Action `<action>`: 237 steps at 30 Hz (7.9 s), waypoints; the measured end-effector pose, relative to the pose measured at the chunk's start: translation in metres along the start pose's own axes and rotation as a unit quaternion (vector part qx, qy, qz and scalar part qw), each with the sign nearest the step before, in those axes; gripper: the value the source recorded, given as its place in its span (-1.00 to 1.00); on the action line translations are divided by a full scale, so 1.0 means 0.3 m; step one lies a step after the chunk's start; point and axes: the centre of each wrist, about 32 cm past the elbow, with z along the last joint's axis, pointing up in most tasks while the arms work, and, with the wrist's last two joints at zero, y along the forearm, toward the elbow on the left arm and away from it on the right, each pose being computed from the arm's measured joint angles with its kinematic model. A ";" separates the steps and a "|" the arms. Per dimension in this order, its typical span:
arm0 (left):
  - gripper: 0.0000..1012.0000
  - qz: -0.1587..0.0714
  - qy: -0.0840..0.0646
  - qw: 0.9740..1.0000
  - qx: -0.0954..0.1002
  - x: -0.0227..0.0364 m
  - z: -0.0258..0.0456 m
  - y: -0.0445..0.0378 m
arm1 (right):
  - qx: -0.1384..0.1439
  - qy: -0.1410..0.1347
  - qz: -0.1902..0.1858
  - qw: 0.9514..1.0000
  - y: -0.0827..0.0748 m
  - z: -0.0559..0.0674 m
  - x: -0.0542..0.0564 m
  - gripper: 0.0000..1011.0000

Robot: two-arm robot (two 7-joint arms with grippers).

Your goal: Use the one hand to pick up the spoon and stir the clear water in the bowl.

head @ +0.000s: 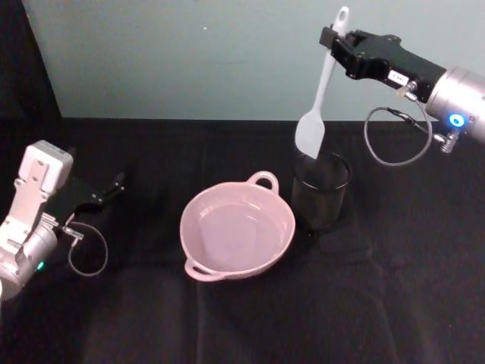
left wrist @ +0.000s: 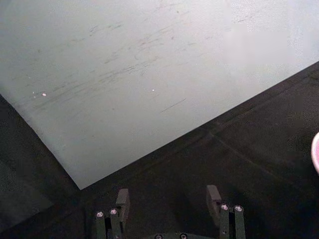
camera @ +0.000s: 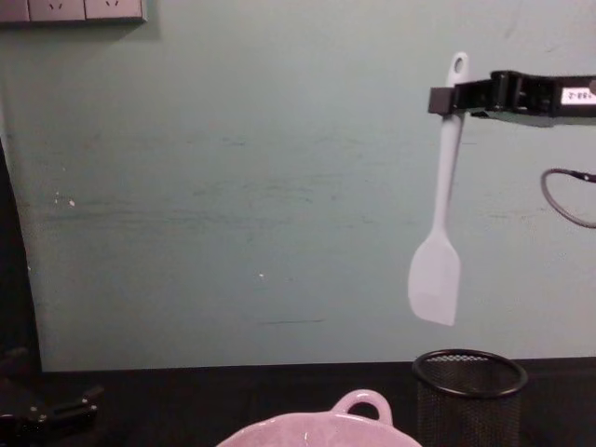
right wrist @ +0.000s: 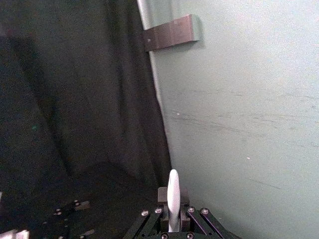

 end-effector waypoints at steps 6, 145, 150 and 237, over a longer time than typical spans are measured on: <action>1.00 0.000 0.000 1.000 0.000 0.000 0.000 0.000 | -0.007 -0.003 0.024 1.000 0.024 0.010 -0.031 -0.76; 1.00 0.000 0.000 1.000 0.000 0.000 0.000 0.000 | -0.053 -0.023 0.197 0.979 0.187 -0.394 -0.140 -0.76; 1.00 0.000 0.000 1.000 0.000 0.000 0.000 0.000 | -0.051 -0.017 0.218 0.974 0.226 -0.403 -0.171 -0.76; 1.00 0.000 0.000 1.000 0.000 0.000 0.000 0.000 | 0.033 -0.082 0.099 0.991 0.328 -0.504 -0.128 -0.76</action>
